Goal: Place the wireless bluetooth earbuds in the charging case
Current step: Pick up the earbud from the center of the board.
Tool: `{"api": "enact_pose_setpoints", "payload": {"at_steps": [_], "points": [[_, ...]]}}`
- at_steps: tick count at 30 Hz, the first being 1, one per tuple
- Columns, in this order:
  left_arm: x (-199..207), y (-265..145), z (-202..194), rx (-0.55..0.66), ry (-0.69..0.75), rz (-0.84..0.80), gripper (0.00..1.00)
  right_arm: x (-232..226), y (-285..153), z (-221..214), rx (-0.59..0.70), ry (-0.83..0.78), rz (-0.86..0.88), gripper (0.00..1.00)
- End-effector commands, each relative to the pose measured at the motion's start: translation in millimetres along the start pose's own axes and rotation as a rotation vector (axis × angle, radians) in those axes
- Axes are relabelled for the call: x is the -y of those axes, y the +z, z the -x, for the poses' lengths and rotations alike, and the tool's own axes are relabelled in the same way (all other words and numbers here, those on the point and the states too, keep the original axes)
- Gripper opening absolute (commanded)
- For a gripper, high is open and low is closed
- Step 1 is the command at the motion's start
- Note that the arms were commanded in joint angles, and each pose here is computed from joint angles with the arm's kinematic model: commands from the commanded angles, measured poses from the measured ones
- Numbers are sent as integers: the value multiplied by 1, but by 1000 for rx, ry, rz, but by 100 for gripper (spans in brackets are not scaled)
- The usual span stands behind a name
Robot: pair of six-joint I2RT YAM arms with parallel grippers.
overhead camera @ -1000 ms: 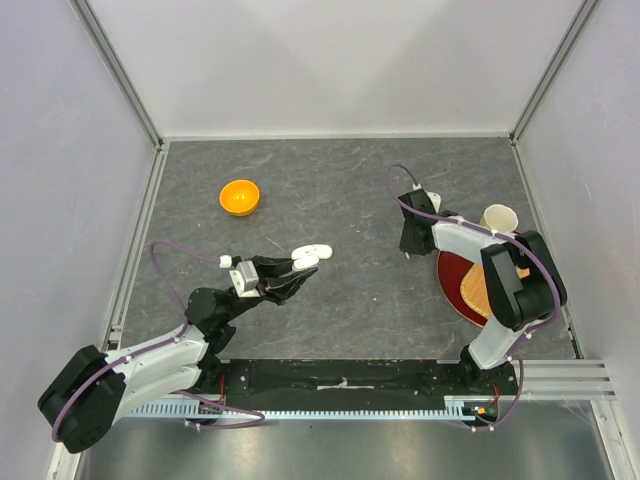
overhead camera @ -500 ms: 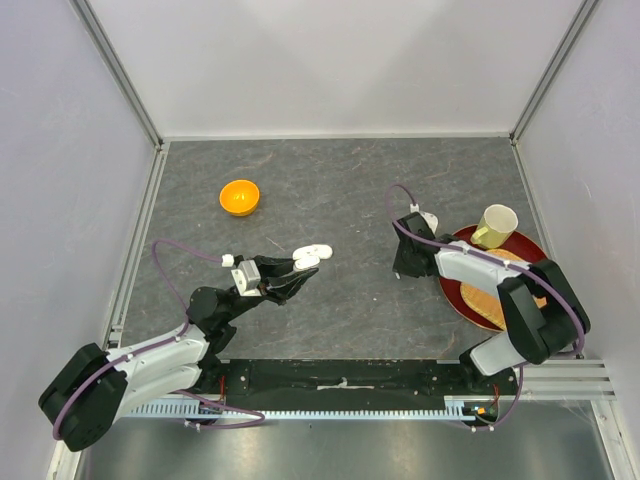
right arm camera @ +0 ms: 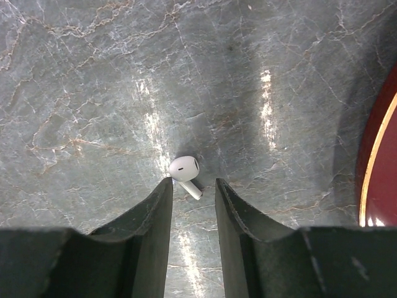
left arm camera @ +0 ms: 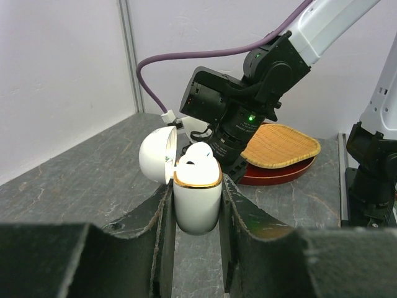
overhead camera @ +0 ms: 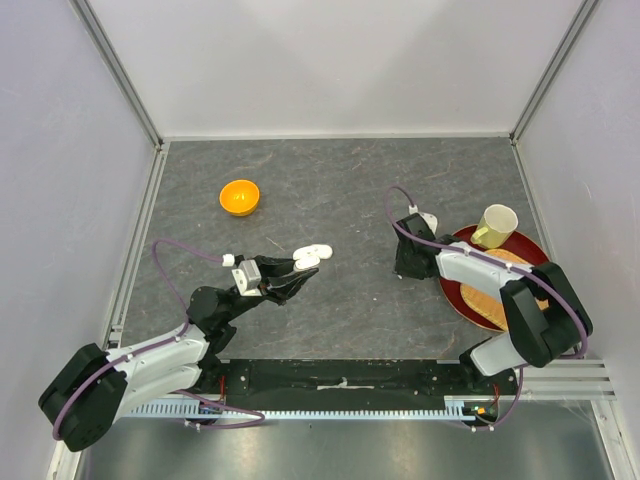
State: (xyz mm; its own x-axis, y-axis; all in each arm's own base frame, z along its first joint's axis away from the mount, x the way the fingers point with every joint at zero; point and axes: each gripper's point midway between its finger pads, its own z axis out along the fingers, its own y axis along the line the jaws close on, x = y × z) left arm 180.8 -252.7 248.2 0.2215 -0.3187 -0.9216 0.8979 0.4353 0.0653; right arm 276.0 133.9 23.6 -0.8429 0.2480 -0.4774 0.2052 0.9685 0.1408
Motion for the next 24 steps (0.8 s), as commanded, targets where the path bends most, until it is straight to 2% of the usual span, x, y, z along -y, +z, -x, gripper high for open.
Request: {"api": "enact_pose_setpoints", "payload": {"at_steps": [1,9,24], "points": [[-7,7,21,60,63,22,2,-8,-2,9,9,-68,16,41],[-8,6,19,54,61,27,2,-21,-7,19,14,-189,69,47],[-9,5,18,51,62,36,2,-10,9,14,-43,-296,-7,47]]}}
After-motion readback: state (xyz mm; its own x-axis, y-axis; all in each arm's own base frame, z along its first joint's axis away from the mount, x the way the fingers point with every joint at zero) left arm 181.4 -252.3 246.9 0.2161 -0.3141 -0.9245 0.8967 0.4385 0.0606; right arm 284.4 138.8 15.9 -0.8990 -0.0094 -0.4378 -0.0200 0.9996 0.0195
